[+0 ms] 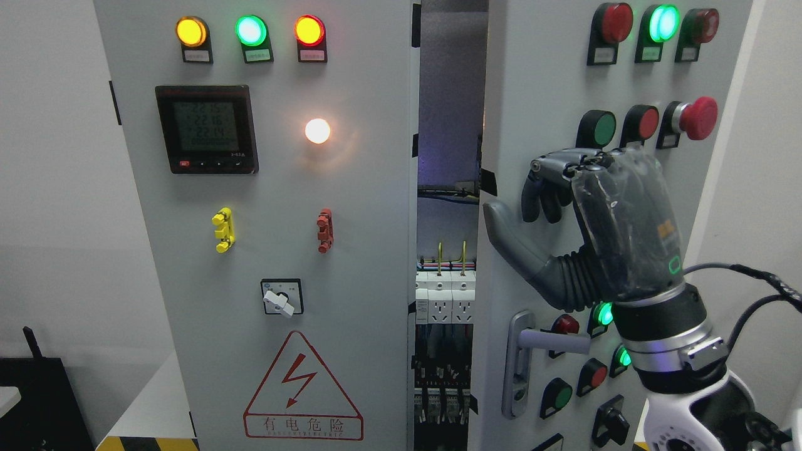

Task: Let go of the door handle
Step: 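Hook the right hand's fingers on the door edge and pull it open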

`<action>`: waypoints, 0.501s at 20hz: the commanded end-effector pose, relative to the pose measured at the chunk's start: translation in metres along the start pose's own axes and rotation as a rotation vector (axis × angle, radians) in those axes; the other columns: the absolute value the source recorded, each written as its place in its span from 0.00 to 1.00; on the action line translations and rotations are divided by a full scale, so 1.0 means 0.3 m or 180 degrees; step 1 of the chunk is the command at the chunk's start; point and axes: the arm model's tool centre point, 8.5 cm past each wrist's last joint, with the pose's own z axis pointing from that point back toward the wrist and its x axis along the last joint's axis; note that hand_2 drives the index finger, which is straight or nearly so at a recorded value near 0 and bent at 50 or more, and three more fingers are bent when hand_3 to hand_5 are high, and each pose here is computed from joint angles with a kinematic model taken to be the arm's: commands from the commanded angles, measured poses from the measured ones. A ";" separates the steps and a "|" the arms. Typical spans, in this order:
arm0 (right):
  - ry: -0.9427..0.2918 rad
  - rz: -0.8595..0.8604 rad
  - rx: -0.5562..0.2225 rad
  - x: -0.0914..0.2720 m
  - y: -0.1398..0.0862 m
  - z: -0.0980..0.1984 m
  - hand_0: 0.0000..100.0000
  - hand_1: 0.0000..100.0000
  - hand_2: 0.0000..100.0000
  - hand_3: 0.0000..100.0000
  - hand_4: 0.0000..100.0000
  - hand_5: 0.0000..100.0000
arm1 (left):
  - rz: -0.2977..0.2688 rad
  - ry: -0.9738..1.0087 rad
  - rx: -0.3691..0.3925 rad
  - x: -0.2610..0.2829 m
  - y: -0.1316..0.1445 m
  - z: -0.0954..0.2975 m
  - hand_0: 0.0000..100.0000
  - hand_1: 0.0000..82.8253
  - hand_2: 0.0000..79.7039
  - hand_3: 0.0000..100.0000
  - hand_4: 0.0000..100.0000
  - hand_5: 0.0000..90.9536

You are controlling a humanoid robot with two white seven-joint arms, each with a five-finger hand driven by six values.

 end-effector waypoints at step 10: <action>-0.0136 0.0202 -0.0593 -0.061 -0.157 0.039 0.47 0.25 0.83 1.00 1.00 1.00 | 0.0006 0.0000 -0.0006 -0.031 0.000 0.002 0.12 0.47 0.00 0.00 0.00 0.00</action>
